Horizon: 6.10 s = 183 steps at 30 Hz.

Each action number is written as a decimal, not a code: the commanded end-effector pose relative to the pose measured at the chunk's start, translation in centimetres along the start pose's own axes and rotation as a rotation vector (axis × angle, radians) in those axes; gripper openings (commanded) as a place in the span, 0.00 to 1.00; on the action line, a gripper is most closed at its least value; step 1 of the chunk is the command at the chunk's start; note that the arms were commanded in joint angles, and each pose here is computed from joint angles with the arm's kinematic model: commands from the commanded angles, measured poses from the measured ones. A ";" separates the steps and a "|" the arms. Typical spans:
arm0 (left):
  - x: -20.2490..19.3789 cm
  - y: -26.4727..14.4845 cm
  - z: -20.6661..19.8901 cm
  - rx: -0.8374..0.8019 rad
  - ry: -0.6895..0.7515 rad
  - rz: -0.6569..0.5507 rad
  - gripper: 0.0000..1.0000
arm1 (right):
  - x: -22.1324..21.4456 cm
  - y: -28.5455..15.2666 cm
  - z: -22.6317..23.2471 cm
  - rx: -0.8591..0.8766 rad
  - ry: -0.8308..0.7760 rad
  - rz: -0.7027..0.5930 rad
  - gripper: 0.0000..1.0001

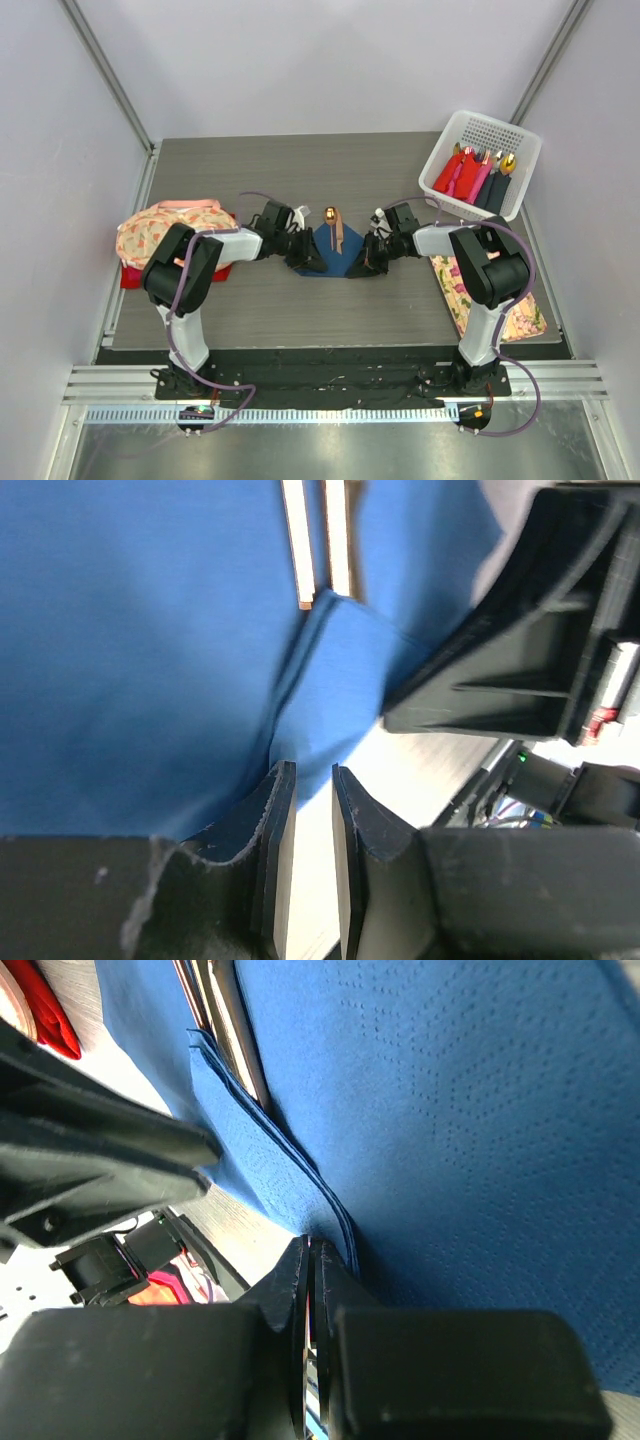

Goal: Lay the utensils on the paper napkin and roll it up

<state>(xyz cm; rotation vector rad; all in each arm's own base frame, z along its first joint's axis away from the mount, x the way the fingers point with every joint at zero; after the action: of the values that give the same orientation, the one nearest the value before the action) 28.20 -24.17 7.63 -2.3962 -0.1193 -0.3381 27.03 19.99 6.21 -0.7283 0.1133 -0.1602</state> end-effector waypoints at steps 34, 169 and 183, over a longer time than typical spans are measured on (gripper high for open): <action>-1.5 -0.2 3.7 0.157 0.028 0.048 0.04 | 0.1 -3.8 -2.6 -0.073 0.058 -0.009 0.01; 1.0 1.7 1.9 -0.052 -0.040 -0.108 0.04 | 3.1 -1.1 3.2 0.056 -0.023 -0.042 0.01; 0.9 1.6 2.0 -0.041 -0.033 -0.105 0.04 | 3.8 1.0 0.3 -0.045 0.005 -0.031 0.01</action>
<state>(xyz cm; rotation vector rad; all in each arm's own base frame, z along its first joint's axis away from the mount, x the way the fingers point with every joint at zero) 29.13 -24.31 5.96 -2.4886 -0.2358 -0.3286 30.47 20.64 6.96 -0.7195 0.1155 -0.1805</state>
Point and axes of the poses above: each gripper's point midway between its finger pads, its own y axis out along the fingers, its own z axis along the line the jaws close on, x = y × z, the point moved 7 cm from there along -y, back along the fingers, and after that the axes turned 4 degrees about y, right-handed, at the moved point
